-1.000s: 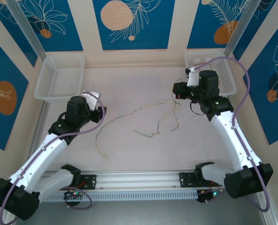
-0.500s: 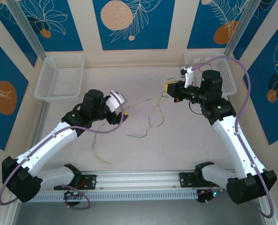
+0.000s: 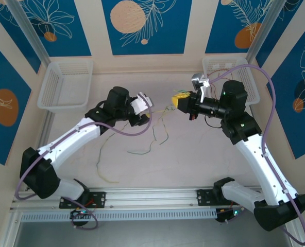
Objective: Untangle the cables
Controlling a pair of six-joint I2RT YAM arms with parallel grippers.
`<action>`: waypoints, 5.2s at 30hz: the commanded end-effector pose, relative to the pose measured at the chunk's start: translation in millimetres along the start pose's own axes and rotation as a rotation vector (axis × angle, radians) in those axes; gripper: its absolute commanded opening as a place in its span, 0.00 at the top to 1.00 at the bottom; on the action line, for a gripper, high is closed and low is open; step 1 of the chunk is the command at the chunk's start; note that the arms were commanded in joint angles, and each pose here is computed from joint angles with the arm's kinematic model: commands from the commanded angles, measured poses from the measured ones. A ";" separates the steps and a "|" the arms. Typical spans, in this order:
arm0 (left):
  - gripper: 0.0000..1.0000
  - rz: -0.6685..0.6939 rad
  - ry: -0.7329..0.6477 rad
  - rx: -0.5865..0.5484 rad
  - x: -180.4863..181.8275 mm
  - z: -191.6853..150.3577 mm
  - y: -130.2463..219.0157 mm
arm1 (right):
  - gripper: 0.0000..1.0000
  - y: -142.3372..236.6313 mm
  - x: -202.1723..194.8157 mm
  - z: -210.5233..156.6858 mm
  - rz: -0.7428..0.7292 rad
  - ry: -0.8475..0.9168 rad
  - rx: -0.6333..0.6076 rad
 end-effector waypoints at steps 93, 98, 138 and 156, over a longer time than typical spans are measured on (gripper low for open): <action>1.00 0.086 0.189 -0.006 11.9 12.3 27.2 | 1.00 -83.1 -142.4 -169.7 -0.481 -0.132 0.165; 1.00 0.078 0.191 -0.009 9.6 11.3 26.5 | 1.00 -86.1 -132.1 -159.6 -0.455 -0.119 0.144; 1.00 0.010 0.145 -0.043 -12.7 7.0 32.8 | 0.26 -85.5 -66.1 -9.4 -0.238 -0.369 0.309; 1.00 -0.015 0.118 -0.062 -19.3 10.1 36.5 | 0.35 -160.6 -38.9 -69.0 0.267 -0.588 0.675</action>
Point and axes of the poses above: each hand's point on the last joint's axis, 136 mm out from that joint toward the fingers, its own y axis back along the fingers, its own x axis along the line the jaws close on, z = x × y, the point moved 1 cm from there along y, back along the fingers, and after that the axes turned 8 degrees about -y, right-handed, at the moved point
